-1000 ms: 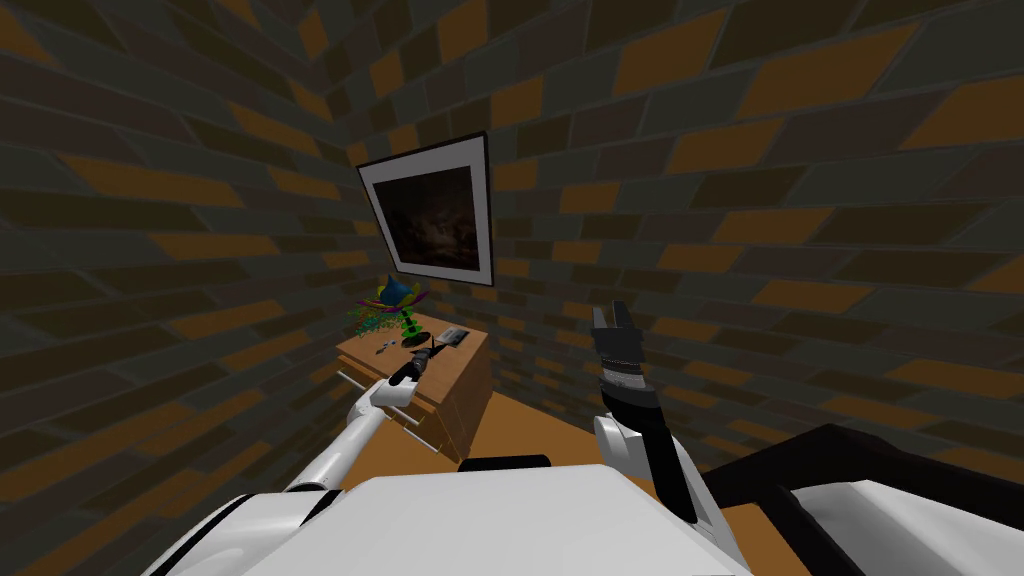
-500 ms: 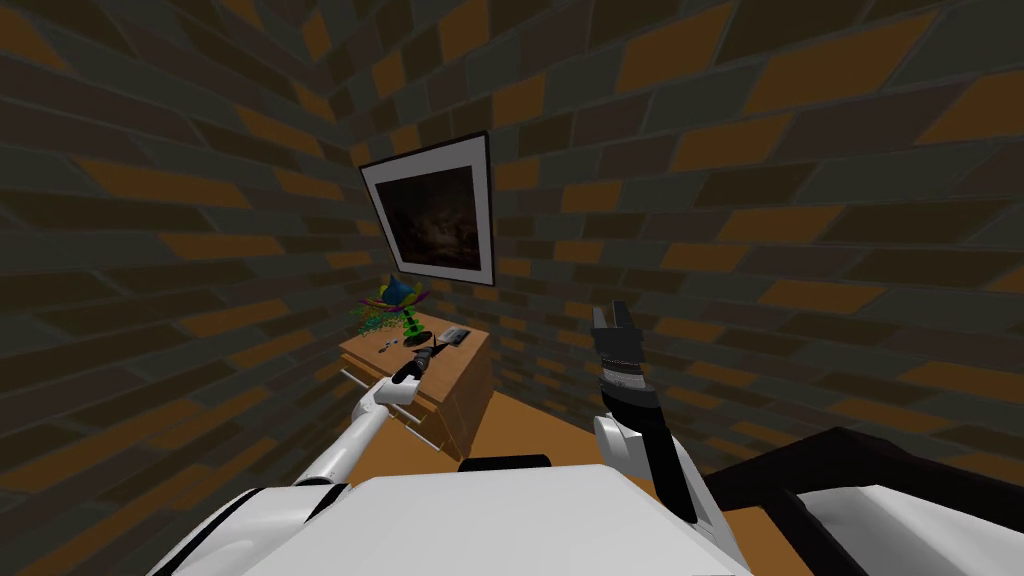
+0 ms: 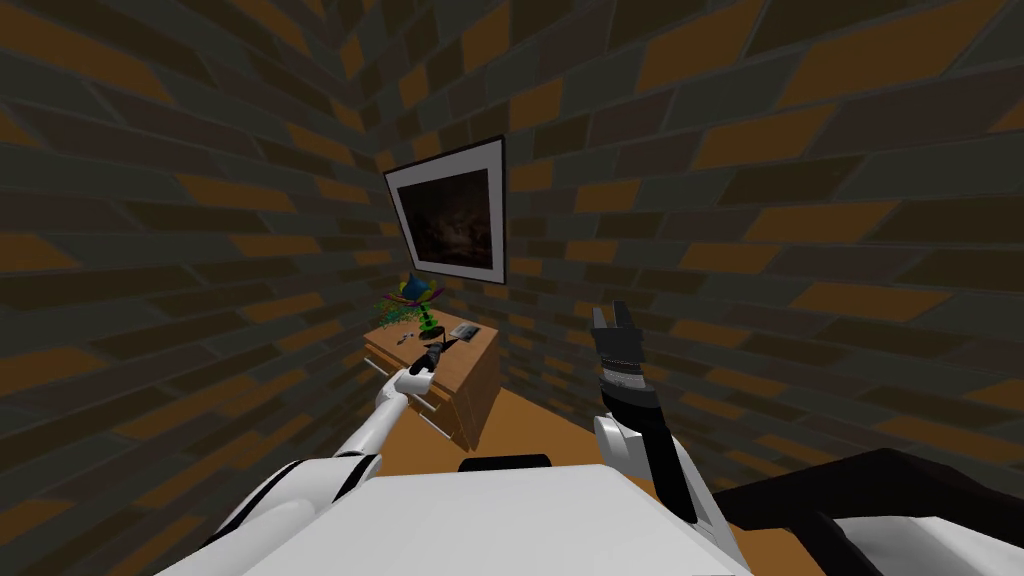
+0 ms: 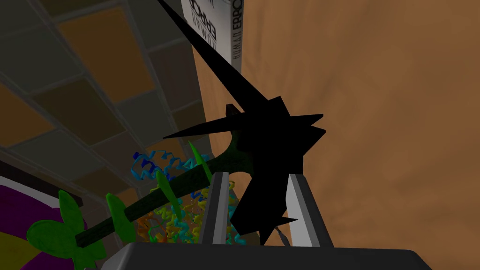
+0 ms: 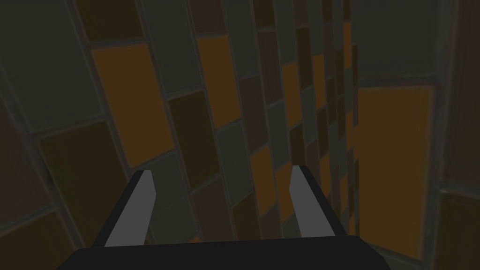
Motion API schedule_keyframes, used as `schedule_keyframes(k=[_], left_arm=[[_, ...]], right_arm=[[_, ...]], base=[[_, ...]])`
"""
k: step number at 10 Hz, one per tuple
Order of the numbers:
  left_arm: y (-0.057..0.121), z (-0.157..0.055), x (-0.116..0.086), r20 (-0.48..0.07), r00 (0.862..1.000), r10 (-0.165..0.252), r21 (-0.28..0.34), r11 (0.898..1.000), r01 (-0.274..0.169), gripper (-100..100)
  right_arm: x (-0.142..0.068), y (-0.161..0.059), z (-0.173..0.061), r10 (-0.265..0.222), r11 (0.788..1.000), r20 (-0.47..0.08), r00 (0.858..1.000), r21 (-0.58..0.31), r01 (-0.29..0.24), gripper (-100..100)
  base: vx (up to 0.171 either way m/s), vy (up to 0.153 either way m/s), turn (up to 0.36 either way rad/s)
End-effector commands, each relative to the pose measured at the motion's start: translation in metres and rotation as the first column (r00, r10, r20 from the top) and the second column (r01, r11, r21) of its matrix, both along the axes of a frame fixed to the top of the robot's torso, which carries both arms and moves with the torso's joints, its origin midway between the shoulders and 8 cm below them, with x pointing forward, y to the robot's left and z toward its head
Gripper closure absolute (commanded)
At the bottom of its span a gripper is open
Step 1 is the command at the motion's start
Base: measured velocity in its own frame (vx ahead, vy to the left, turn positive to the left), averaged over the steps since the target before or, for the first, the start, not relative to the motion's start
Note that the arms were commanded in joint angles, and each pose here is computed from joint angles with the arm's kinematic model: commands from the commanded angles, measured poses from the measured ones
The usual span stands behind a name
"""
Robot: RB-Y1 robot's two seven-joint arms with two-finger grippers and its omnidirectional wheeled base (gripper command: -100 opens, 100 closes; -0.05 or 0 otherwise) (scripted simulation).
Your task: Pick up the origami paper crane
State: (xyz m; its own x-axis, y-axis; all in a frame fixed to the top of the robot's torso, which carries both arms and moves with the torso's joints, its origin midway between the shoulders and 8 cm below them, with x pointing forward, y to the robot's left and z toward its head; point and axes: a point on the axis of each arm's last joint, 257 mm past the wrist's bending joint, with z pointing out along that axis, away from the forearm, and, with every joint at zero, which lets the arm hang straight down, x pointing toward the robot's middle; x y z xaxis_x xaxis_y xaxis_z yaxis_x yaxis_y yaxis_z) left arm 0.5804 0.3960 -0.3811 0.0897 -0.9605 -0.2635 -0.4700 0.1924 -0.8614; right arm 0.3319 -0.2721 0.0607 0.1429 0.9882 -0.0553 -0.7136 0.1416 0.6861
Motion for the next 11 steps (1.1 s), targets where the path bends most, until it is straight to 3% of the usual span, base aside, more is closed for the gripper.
schedule_keyframes(k=[1,2,3,5,6,7,8,9,11], left_arm=[[-0.019,0.001,0.012,0.001,1.0,-0.017,-0.001,1.0,0.017,100],[-0.037,0.003,0.02,0.007,1.0,-0.029,-0.013,0.999,0.029,100],[-0.037,0.001,0.02,0.0,0.999,-0.035,0.002,0.999,0.035,100],[-0.077,0.003,0.036,-0.001,0.998,-0.07,-0.013,0.997,0.07,100],[-0.076,0.003,0.036,-0.004,0.997,-0.075,0.0,0.997,0.075,100],[-0.098,0.004,0.043,-0.005,0.995,-0.097,-0.007,0.995,0.097,100],[-0.098,0.004,0.043,-0.006,0.995,-0.1,-0.001,0.995,0.1,100],[-0.121,0.006,0.049,-0.007,0.993,-0.121,-0.014,0.993,0.121,100],[-0.116,0.008,0.049,-0.008,0.993,-0.118,-0.006,0.993,0.118,100]], right_arm=[[0.0,0.0,0.0,0.0,1.0,0.0,1.0,0.0,0.0,0],[0.0,0.0,0.0,0.0,1.0,0.0,1.0,0.0,0.0,0],[0.0,0.0,0.0,0.0,1.0,0.0,1.0,0.0,0.0,0],[0.0,0.0,0.0,0.0,1.0,0.0,1.0,0.0,0.0,0],[0.0,0.0,0.0,0.0,1.0,0.0,1.0,0.0,0.0,0],[0.0,0.0,0.0,0.0,1.0,0.0,1.0,0.0,0.0,0],[0.0,0.0,0.0,0.0,1.0,0.0,1.0,0.0,0.0,0],[0.0,0.0,0.0,0.0,1.0,0.0,1.0,0.0,0.0,0],[0.0,0.0,0.0,0.0,1.0,0.0,1.0,0.0,0.0,0]], base=[[-0.041,0.038,0.113],[-0.054,0.055,0.163],[-0.032,0.04,0.049],[-0.032,0.058,0.127],[-0.028,0.049,0.058],[-0.026,0.046,0.087],[-0.022,0.031,0.051],[-0.028,0.042,0.132],[-0.016,0.019,0.02]])
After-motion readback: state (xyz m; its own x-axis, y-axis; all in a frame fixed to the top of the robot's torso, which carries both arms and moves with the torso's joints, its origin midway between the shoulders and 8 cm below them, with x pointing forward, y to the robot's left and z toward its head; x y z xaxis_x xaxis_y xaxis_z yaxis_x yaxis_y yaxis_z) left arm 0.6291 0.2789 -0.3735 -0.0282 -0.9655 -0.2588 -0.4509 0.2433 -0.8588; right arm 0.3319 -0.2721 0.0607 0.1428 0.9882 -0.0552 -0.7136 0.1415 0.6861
